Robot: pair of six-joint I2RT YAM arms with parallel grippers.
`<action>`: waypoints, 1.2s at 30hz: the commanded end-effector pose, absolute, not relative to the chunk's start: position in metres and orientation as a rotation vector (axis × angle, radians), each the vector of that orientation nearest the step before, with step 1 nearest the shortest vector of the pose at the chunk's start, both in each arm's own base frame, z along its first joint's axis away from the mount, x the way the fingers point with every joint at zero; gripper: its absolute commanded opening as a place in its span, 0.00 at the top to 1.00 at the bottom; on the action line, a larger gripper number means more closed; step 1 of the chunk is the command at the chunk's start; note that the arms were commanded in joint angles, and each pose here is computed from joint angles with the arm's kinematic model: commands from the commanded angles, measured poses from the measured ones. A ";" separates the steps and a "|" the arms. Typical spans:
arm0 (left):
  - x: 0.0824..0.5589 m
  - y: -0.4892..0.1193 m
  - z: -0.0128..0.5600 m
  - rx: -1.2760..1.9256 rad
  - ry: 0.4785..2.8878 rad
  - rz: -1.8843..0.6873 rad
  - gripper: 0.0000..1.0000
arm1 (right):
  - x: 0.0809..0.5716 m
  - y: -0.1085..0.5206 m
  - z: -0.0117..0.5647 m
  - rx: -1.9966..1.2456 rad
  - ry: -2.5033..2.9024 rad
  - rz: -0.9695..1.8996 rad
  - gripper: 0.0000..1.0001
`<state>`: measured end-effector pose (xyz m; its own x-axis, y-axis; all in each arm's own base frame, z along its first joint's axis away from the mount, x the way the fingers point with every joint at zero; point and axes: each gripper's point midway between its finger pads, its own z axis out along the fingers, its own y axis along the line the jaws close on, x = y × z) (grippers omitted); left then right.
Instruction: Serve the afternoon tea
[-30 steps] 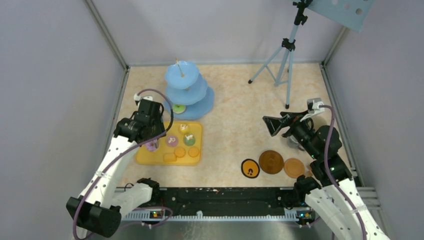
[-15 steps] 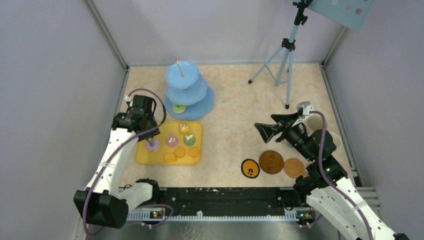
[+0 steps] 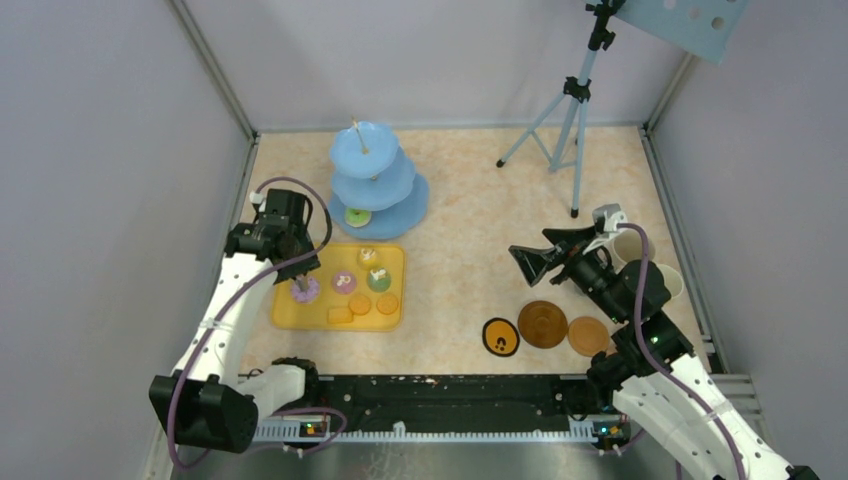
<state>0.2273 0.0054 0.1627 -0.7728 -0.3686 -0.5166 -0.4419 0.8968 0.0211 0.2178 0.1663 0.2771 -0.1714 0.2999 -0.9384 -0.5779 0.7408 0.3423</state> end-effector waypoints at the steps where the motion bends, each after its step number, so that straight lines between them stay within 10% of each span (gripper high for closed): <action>1: 0.235 0.004 0.166 -0.608 2.509 0.162 0.43 | 0.217 0.167 0.290 -0.248 1.500 0.783 0.01; 36: 0.234 0.006 0.148 -0.609 2.509 0.170 0.54 | 0.218 0.170 0.286 -0.259 1.531 0.787 0.01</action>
<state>0.2244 0.0014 0.1370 -0.7830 -0.3920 -0.4829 -0.4520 0.8920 0.0087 0.2180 0.1664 0.2765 -0.1647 0.2891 -0.9430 -0.5804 0.7446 0.3297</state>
